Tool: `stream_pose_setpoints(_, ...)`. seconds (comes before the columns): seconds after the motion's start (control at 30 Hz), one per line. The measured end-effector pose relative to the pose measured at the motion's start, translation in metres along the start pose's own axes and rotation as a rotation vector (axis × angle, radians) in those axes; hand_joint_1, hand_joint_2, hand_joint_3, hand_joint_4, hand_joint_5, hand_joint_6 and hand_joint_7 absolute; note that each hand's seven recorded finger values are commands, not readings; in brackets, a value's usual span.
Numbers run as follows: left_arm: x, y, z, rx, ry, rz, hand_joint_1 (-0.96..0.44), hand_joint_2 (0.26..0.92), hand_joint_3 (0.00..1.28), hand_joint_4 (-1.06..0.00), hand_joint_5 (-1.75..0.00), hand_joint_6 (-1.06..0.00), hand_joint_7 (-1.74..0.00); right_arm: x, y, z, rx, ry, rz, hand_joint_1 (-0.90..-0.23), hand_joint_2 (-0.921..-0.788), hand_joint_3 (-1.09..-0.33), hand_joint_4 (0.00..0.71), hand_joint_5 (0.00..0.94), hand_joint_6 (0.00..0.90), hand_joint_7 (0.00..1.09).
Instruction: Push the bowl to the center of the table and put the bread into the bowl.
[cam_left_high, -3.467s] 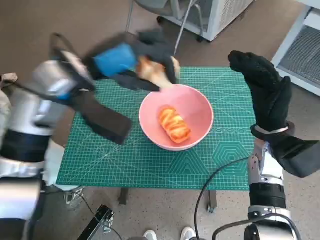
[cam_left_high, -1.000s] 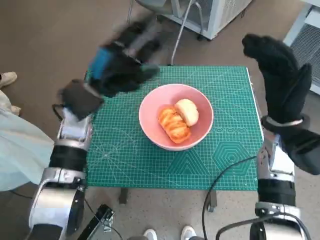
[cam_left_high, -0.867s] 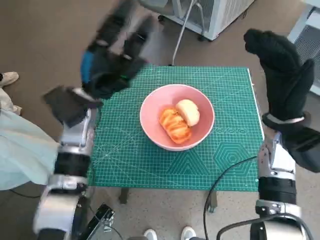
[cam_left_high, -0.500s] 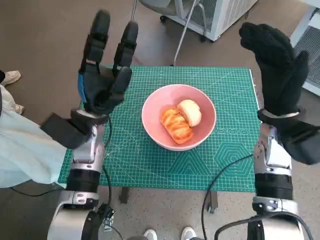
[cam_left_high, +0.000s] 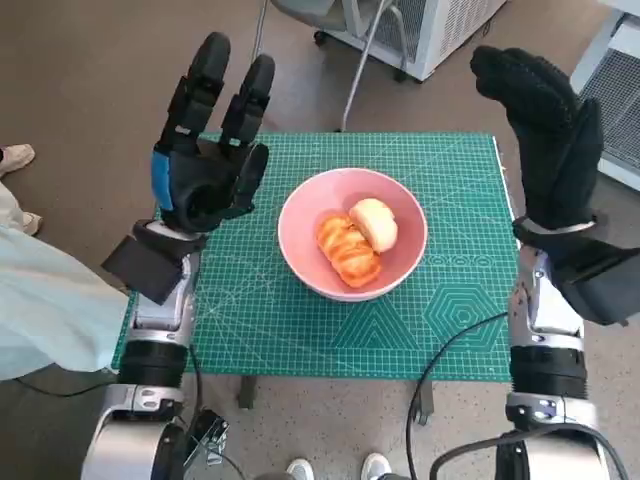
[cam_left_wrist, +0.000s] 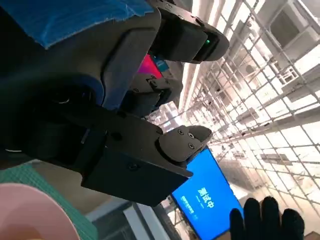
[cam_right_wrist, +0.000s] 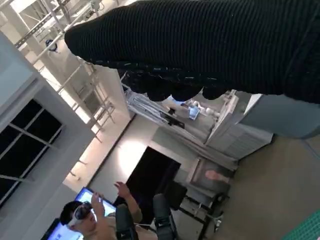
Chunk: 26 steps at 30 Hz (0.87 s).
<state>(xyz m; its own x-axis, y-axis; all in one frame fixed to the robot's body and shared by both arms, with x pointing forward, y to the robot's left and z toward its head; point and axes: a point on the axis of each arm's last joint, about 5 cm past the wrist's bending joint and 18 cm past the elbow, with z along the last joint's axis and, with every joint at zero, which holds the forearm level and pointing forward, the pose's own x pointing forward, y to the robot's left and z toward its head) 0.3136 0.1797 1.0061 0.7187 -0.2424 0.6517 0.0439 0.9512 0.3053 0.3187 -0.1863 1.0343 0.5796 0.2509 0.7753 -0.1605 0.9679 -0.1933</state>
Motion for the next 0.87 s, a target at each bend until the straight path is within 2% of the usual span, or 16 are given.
stream_pose_setpoints(0.67, -0.0031, 0.0002, -0.0011, 0.221, -0.002, 0.008, 0.01, 0.602, 0.83, -0.39, 0.0, -0.45, -0.02, -0.0012, 0.0034, -0.0037, 0.018, 0.011, -0.007, -0.582, -0.921, -0.698, 0.34, 0.006, 0.049, 0.74)
stream_pose_setpoints(0.87, -0.007, -0.0036, -0.004, 0.383, -0.013, 0.015, -0.02, 0.601, 0.81, -0.39, 0.0, -0.45, -0.02, -0.0025, 0.0037, -0.0052, 0.018, 0.012, -0.009, -0.585, -0.921, -0.694, 0.336, 0.004, 0.044, 0.74)
